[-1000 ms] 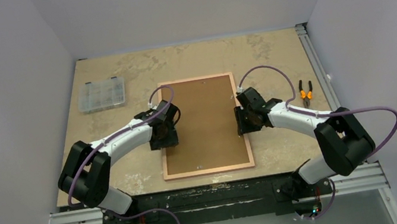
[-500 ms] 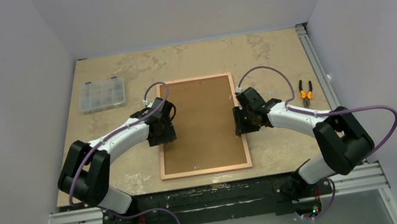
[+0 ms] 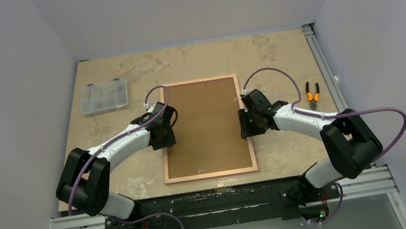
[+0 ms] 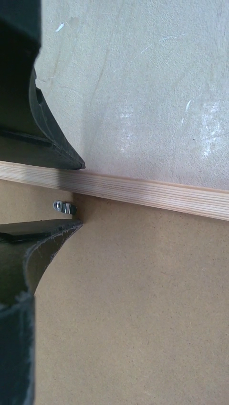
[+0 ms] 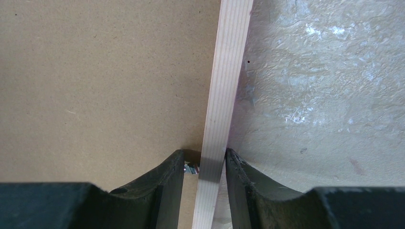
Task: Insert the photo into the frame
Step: Install the photo frame at the center of the board.
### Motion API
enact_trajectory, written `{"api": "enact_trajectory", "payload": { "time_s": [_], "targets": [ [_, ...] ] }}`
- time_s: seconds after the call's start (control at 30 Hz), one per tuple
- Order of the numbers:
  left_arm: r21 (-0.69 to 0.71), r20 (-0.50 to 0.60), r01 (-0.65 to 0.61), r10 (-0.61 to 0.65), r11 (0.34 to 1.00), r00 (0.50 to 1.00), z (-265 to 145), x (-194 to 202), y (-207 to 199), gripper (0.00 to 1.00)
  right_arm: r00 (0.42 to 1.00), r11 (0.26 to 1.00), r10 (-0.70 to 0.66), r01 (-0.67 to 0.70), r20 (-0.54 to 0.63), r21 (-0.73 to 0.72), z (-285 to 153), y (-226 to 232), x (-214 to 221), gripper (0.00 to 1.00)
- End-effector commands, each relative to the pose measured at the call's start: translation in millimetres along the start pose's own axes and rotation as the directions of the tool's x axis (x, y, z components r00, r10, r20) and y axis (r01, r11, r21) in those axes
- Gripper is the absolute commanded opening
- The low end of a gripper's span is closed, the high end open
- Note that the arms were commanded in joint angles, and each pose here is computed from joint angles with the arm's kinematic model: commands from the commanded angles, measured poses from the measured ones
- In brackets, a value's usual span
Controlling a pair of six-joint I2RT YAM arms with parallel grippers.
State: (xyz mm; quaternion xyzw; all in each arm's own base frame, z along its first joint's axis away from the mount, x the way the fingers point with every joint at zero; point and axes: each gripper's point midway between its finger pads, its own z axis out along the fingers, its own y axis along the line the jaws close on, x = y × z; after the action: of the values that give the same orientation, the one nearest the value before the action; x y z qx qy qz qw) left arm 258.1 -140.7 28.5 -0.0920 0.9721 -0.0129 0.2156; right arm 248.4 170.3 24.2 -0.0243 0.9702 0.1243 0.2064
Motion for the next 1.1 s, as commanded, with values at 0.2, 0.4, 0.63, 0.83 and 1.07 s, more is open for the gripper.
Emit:
{"api": "enact_trajectory", "payload": {
  "time_s": [0.2,0.4,0.63,0.83,1.07],
  "targets": [
    [0.033,-0.053,-0.015,0.017,0.999,0.998,13,21,-1,0.0,0.993,1.0,-0.025,0.025,-0.115,-0.002,11,-3,32,0.36],
    [0.048,-0.05,-0.01,0.013,0.999,0.999,8,22,-1,0.0,0.994,1.0,-0.024,0.024,-0.109,-0.004,9,-1,29,0.36],
    [0.035,-0.025,-0.018,0.019,0.999,1.0,0,19,6,0.0,0.994,1.0,-0.026,0.025,-0.102,-0.009,7,0,27,0.36],
    [0.038,-0.042,-0.033,0.035,0.999,0.999,-2,25,8,0.0,0.994,1.0,-0.025,0.023,-0.103,-0.013,7,1,27,0.36],
    [0.077,-0.017,-0.026,0.027,0.997,0.999,-16,25,9,0.0,0.995,1.0,-0.023,0.02,-0.1,-0.022,6,3,26,0.36]
  ]
}}
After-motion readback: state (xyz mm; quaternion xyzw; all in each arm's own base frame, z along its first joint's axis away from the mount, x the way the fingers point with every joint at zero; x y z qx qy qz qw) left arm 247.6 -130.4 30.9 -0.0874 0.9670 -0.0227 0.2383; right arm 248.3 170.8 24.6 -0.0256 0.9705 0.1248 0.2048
